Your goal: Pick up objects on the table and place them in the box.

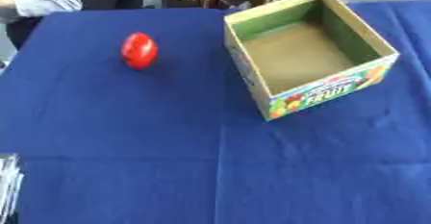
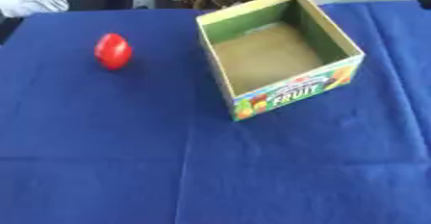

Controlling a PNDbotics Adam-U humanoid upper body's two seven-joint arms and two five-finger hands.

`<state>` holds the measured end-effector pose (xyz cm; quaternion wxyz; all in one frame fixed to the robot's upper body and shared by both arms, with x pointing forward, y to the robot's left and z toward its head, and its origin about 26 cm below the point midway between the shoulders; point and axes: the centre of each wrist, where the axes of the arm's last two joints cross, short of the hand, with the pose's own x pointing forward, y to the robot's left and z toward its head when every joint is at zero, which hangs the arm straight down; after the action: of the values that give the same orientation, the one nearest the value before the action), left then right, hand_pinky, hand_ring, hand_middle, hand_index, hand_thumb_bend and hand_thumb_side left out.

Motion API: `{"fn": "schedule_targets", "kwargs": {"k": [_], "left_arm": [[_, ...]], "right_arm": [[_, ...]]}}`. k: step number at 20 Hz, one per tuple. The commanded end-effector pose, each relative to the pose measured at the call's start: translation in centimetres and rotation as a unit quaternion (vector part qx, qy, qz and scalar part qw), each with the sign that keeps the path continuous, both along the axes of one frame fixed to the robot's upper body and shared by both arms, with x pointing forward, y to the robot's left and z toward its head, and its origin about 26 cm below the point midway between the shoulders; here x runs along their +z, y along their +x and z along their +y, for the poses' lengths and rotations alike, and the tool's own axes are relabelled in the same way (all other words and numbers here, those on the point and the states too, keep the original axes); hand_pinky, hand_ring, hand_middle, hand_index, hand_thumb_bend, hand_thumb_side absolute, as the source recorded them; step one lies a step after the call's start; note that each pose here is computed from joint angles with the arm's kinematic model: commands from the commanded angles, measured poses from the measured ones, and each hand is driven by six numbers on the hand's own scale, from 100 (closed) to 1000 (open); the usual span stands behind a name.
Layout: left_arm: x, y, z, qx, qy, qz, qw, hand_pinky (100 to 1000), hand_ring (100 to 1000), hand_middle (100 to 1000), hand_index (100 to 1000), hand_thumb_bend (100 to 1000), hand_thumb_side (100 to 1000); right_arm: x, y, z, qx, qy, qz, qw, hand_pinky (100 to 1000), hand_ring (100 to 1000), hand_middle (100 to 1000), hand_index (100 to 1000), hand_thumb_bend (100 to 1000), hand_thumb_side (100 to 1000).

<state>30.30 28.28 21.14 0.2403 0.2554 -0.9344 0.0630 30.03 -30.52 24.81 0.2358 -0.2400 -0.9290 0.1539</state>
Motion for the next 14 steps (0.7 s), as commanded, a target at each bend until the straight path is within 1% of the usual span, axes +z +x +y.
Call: {"fn": "schedule_targets", "kwargs": {"k": [1, 3, 5, 11, 14], "left_arm": [[2.7, -0.3, 1.3, 0.029, 0.082, -0.001, 0.996, 358, 744, 731, 766, 100, 937], [4.0, -0.2, 1.5, 0.048, 0.123, 0.016, 0.991, 356, 746, 739, 778, 100, 928], [4.9, -0.2, 1.6, 0.061, 0.149, 0.035, 0.986, 353, 752, 752, 788, 100, 920], [6.9, -0.3, 1.7, 0.093, 0.198, 0.081, 0.972, 352, 759, 766, 816, 100, 895], [8.0, 0.1, 1.8, 0.11, 0.234, 0.108, 0.96, 354, 758, 763, 834, 100, 885]], "right_arm": [[0.9, -0.4, 0.0, 0.004, -0.006, -0.014, 1.0, 651, 692, 536, 763, 100, 926], [0.8, -0.4, 0.0, 0.004, -0.005, -0.012, 1.0, 651, 692, 536, 763, 100, 925], [0.8, -0.4, 0.0, 0.005, -0.003, -0.01, 1.0, 651, 692, 537, 763, 100, 925], [0.6, -0.4, 0.1, 0.007, -0.001, -0.005, 1.0, 650, 692, 537, 763, 100, 923], [0.4, -0.4, 0.0, 0.006, 0.0, -0.002, 1.0, 650, 692, 536, 762, 100, 921]]}}
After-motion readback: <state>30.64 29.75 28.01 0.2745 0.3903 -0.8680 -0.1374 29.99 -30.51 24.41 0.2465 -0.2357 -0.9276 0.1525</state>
